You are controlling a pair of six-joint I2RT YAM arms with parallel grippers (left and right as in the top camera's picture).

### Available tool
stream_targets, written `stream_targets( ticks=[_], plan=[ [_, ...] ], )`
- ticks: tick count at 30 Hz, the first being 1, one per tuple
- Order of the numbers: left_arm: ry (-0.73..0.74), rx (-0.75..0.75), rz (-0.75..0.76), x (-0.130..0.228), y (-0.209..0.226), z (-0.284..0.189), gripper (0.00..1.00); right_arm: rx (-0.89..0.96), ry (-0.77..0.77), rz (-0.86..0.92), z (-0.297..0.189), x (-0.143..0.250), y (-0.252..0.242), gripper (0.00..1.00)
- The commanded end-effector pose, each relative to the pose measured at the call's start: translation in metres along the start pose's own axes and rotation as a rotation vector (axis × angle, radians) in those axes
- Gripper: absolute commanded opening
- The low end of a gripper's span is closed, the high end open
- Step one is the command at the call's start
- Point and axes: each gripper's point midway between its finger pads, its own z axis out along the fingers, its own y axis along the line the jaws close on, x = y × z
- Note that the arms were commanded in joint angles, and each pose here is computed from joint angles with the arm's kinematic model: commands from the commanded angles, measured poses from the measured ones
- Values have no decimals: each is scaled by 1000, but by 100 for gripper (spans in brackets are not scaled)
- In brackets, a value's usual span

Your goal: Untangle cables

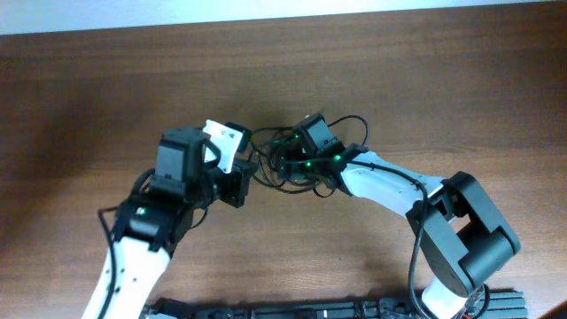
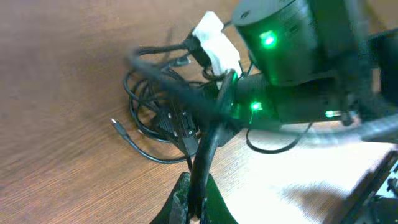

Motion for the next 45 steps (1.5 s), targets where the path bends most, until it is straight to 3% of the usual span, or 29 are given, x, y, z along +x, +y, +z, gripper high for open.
stream_targets(
  ticks=[1, 8, 13, 24, 29, 31, 34, 37, 39, 45],
  plan=[
    [-192, -11, 20, -25, -11, -54, 0, 94, 20, 22, 12, 12, -27, 94],
    [-443, -256, -27, -30, 14, -138, 0, 96, 20, 22, 12, 12, -28, 94],
    [-520, -291, -53, -44, 12, -167, 0, 114, 18, 85, 12, 11, -40, 94],
    [-505, -376, -85, -39, 22, -177, 0, 146, 83, 376, 3, 8, -91, 98],
    [-504, -375, -85, -39, 22, -177, 0, 218, 153, 597, -22, 9, -170, 98],
    [-493, -375, -90, -36, 22, -176, 0, 259, 208, 600, -36, 21, -201, 93],
    [-498, -377, -88, -37, 22, -176, 0, 292, 279, 645, -55, 39, -232, 93],
    [-510, -417, -94, -39, 29, -180, 0, 116, 308, 595, -66, 36, -229, 84],
    [-514, -456, -103, -38, 35, -183, 0, 13, 284, 565, -75, 27, -222, 81],
    [-526, -470, -103, -41, 37, -185, 0, -24, 70, 453, -133, -15, -199, 82]
  ],
)
